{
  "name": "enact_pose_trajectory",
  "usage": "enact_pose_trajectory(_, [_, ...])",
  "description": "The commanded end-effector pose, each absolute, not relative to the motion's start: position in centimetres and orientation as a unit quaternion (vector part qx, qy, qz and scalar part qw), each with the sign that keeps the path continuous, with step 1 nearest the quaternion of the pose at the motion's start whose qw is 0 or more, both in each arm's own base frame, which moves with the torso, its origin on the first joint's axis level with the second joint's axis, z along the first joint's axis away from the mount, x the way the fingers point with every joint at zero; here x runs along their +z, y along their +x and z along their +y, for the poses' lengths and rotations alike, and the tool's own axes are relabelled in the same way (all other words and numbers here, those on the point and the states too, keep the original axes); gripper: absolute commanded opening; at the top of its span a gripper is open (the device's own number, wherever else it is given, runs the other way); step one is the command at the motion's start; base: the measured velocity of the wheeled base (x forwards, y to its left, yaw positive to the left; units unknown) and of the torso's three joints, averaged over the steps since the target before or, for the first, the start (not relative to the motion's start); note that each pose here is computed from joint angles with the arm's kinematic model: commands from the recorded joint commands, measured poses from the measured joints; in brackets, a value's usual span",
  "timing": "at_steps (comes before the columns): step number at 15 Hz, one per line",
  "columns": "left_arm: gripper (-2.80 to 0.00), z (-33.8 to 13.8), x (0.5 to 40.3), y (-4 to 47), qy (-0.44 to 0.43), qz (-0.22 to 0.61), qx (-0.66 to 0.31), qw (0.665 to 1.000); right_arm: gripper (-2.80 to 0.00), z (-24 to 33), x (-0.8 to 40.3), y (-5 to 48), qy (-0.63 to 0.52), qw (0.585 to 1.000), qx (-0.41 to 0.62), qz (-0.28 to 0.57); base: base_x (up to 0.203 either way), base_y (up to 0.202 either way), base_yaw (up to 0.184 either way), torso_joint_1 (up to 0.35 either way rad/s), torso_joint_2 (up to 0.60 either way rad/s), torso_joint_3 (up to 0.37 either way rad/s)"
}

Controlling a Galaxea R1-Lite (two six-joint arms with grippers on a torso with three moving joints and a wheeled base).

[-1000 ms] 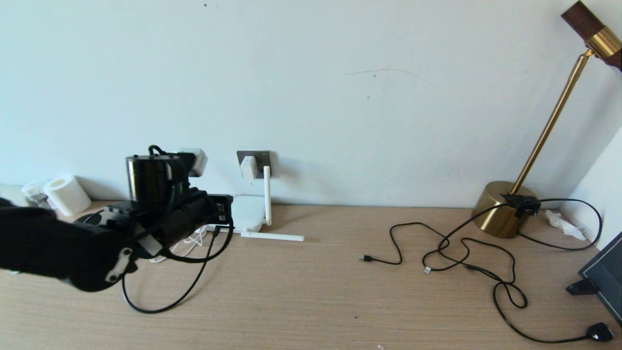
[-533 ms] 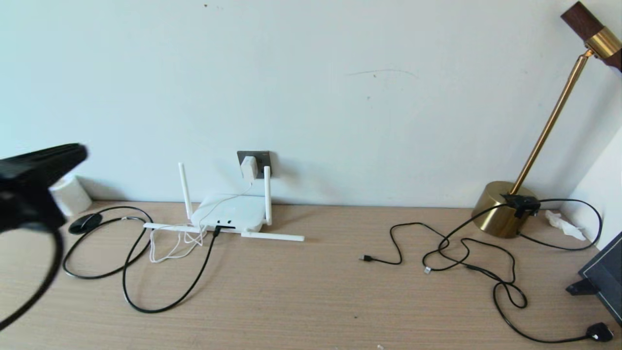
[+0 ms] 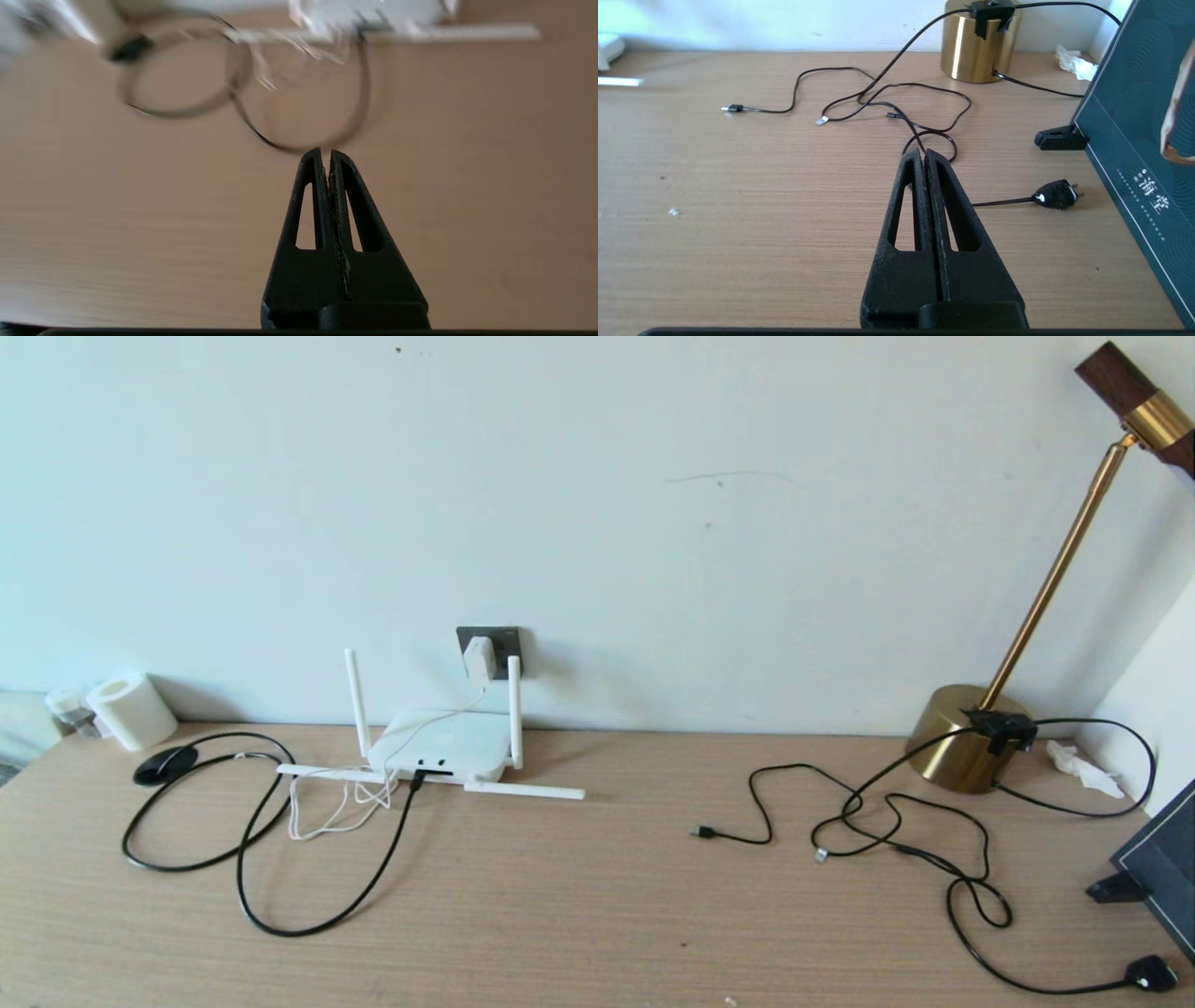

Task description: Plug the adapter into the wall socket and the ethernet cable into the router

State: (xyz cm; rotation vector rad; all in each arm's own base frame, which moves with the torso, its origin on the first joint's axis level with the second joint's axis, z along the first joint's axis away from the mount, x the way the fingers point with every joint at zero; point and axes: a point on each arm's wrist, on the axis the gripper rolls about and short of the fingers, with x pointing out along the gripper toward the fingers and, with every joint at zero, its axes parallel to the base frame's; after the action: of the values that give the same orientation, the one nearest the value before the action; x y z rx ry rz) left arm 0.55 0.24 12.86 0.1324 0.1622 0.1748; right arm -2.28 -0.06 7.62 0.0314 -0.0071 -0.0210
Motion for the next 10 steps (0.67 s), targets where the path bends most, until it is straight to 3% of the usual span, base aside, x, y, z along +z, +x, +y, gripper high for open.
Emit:
enact_pose_trajectory(1, [-2.80,-0.03,8.14,0.07,0.038,0.128,0.048,0.990,-2.80,-0.06,7.63,-2.27,0.018,1.000,-0.010,-0.003,0.000,0.000,0.000,0.000,0.00,0.000])
enact_pose_trajectory(8, [-2.80,-0.16,7.84,-0.11,0.078,0.139,-0.006,0.987,-2.80,-0.06,7.63,-2.27,0.016,1.000,-0.010,-0.003,0.000,0.000,0.000,0.000,0.00,0.000])
enact_pose_trajectory(10, [-2.80,-0.16,7.82,-0.63,0.083,0.104,-0.042,0.990,-2.80,-0.06,7.63,-2.27,0.016,1.000,-0.011,-0.003,0.000,0.000,0.000,0.000,0.00,0.000])
